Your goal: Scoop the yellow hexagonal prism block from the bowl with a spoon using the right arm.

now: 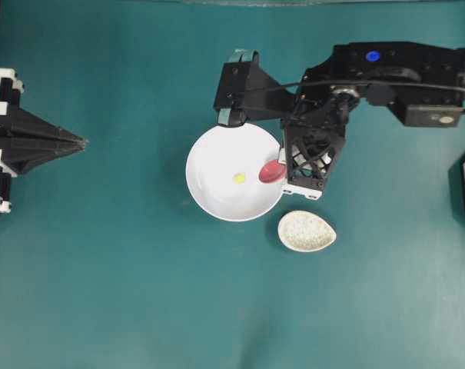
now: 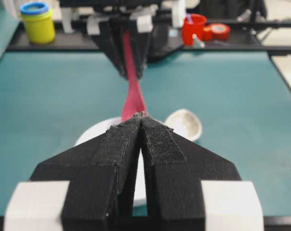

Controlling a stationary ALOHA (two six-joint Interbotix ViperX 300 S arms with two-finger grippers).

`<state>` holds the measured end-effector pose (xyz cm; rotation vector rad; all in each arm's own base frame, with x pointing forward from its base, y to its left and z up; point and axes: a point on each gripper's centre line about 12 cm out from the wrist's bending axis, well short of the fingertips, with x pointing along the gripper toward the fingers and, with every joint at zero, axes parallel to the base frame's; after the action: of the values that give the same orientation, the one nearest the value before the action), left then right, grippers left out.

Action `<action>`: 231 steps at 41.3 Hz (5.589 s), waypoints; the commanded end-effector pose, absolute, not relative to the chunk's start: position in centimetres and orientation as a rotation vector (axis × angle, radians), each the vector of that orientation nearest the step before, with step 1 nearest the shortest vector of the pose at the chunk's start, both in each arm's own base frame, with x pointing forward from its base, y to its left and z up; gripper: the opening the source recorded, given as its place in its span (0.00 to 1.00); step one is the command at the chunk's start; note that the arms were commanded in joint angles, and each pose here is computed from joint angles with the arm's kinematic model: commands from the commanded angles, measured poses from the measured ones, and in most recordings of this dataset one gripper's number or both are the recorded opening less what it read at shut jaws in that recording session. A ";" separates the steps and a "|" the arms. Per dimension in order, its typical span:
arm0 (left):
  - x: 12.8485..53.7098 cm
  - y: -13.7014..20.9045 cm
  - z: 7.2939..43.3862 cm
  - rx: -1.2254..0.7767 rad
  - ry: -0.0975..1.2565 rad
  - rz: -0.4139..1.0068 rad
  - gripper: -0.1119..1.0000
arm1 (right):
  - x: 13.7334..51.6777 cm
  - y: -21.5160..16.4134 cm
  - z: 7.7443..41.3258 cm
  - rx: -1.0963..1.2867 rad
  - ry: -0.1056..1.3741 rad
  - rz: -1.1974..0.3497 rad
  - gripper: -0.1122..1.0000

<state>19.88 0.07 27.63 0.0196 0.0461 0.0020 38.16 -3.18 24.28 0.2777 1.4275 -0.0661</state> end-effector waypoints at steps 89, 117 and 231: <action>20.1 0.1 28.0 0.024 0.032 0.003 0.10 | 42.8 -3.0 19.2 0.191 1.173 -0.056 0.32; 20.1 0.1 28.0 0.024 0.032 0.003 0.10 | 40.5 -3.1 18.8 0.183 0.953 -0.088 0.32; 20.1 0.1 28.4 0.039 0.002 0.001 0.10 | 31.3 -2.4 28.8 0.078 0.531 -0.074 0.32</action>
<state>19.88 0.04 27.99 0.0348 0.0123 0.0002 31.21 -2.42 27.86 0.0882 0.5654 -0.0758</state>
